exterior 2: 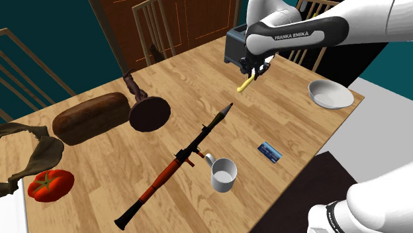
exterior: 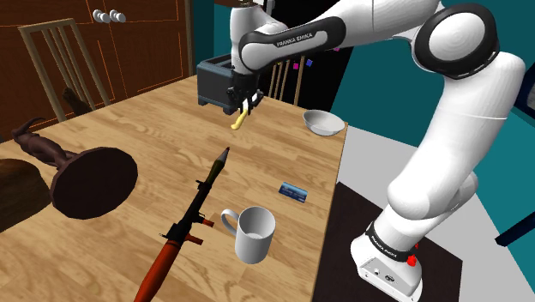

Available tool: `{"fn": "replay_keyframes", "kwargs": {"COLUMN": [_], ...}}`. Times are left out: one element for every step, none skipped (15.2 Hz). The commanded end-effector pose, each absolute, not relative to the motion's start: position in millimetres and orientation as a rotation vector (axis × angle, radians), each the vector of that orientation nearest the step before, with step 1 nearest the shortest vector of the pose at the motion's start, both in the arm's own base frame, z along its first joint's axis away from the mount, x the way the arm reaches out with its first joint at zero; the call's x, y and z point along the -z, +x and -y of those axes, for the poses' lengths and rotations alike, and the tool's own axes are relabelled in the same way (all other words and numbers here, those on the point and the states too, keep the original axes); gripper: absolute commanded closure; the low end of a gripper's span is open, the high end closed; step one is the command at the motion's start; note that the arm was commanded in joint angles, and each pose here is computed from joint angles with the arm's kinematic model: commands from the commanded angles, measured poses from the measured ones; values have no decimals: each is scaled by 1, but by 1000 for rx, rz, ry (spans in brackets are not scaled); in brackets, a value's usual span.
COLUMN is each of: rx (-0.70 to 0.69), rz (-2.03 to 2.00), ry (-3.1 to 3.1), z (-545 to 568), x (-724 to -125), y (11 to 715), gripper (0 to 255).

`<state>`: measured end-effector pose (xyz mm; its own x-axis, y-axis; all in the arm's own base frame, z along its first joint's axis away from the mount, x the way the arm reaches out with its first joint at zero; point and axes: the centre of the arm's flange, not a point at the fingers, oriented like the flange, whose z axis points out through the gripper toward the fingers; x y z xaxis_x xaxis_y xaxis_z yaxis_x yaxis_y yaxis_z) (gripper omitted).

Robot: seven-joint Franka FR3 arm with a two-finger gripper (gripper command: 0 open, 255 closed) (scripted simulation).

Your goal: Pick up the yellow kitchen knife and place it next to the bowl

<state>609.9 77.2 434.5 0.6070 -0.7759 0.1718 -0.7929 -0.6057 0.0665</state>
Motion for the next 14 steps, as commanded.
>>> {"fn": "replay_keyframes", "kwargs": {"rx": [-188,-188,-188,-188,-188,-188,-188,-188,-188,-188,-188,-188,-188,-188], "rz": [1322,1322,1322,1322,1322,1322,1322,1322,1322,1322,1322,1322,1322,1322], "ry": [2692,2692,2692,2692,2692,2692,2692,2692,2692,2692,2692,2692,2692,2692], "z": [-77,-77,-77,-77,-77,-77,-77,-68,-58,-49,-39,-30,-20,-11], "x": [-445,-450,-456,-461,-466,-471,-475,-475,-475,-475,-475,-475,-475,-475], "y": [609,609,609,609,609,609,609,600,591,582,572,563,554,545], "gripper": [255,255,255,255,255,255,255,255,255,255,255,255,255,255]}}
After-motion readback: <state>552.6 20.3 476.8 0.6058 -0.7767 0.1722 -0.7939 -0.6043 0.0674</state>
